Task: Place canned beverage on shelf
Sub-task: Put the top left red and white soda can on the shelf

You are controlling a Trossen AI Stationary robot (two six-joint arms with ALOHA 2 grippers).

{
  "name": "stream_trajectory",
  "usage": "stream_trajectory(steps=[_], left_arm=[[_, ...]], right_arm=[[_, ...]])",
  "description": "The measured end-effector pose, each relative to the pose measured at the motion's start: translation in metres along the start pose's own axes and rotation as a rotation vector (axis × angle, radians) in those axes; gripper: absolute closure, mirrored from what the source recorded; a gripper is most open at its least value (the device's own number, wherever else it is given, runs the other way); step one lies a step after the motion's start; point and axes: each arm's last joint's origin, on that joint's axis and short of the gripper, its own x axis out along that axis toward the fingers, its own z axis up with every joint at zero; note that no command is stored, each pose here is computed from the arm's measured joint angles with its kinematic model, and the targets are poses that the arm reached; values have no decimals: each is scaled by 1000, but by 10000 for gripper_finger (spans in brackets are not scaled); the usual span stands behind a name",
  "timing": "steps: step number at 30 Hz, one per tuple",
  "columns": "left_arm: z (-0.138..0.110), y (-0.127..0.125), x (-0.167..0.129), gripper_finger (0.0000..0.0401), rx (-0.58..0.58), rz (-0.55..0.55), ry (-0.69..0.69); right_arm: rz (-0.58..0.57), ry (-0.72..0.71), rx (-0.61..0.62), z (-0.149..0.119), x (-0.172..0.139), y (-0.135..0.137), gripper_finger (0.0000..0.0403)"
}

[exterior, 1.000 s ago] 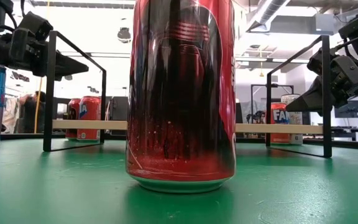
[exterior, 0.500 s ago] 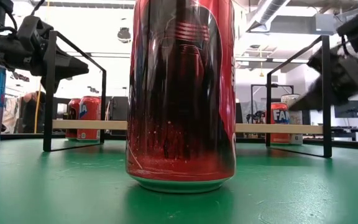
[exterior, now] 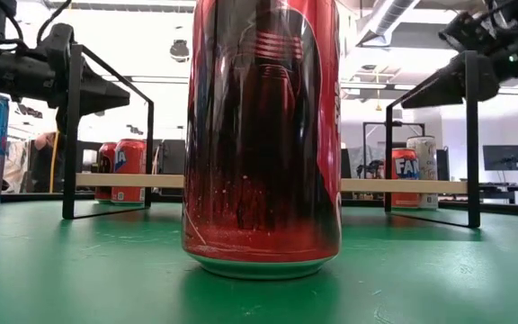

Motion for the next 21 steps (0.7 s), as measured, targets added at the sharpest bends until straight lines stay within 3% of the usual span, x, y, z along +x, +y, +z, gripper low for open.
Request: stream_trajectory(steps=[9,16,21], left_arm=[[0,1,0,345,-38,19,-2],[4,-1,0,345,-6,-11,-39],[26,-9,-4,351,77,-9,-85]], right_arm=[[-113,-56,-139,42,-19,-22,377],[-135,-237,14,65,-26,-28,372],[-35,-342,36,74,-29,-21,367]])
